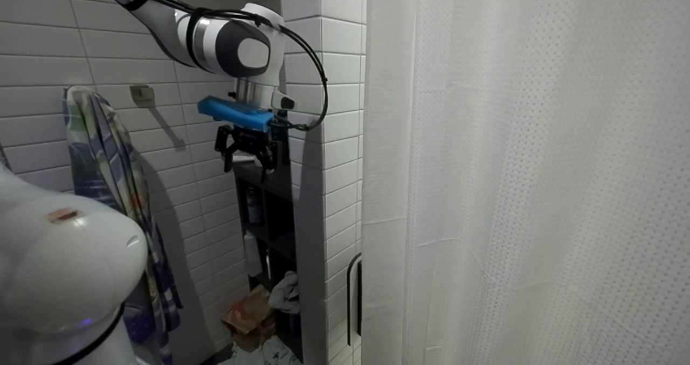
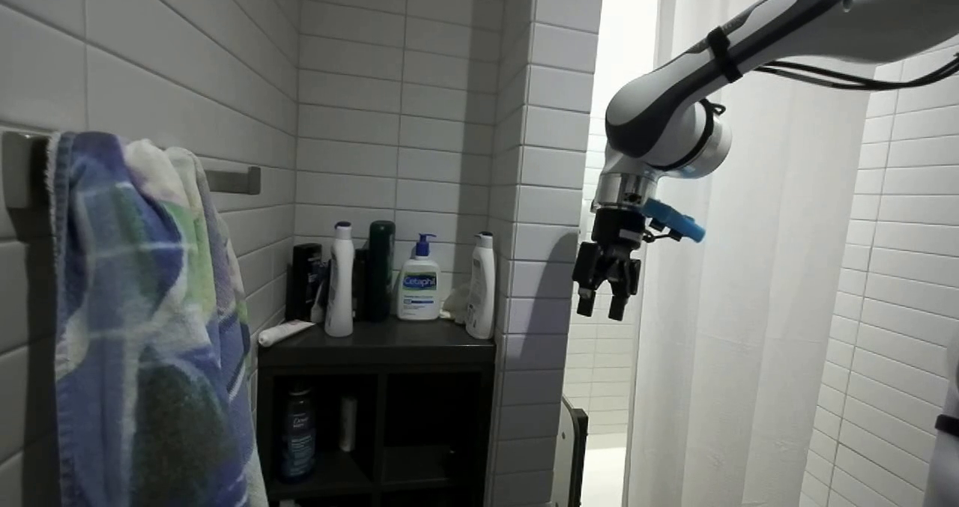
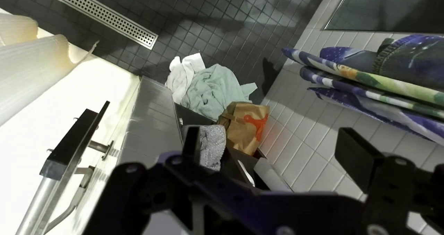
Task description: Move the white Nivea bottle on the left to the right
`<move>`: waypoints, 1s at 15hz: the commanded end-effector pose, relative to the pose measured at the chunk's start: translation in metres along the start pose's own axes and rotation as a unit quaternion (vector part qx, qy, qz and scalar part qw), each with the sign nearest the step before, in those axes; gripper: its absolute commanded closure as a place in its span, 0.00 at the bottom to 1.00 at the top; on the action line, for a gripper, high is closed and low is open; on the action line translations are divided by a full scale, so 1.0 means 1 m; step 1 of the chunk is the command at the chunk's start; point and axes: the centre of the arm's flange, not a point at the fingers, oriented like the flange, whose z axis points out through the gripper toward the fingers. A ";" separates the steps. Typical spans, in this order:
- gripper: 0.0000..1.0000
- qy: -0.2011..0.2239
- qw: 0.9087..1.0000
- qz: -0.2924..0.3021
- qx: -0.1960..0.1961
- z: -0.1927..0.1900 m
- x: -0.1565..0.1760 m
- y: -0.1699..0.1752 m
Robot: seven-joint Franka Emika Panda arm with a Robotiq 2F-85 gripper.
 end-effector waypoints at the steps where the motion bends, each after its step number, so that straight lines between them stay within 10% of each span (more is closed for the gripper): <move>1: 0.00 0.040 0.999 -0.031 0.003 0.008 -0.004 -0.021; 15: 0.00 0.127 0.980 -0.150 -0.009 0.034 0.013 -0.076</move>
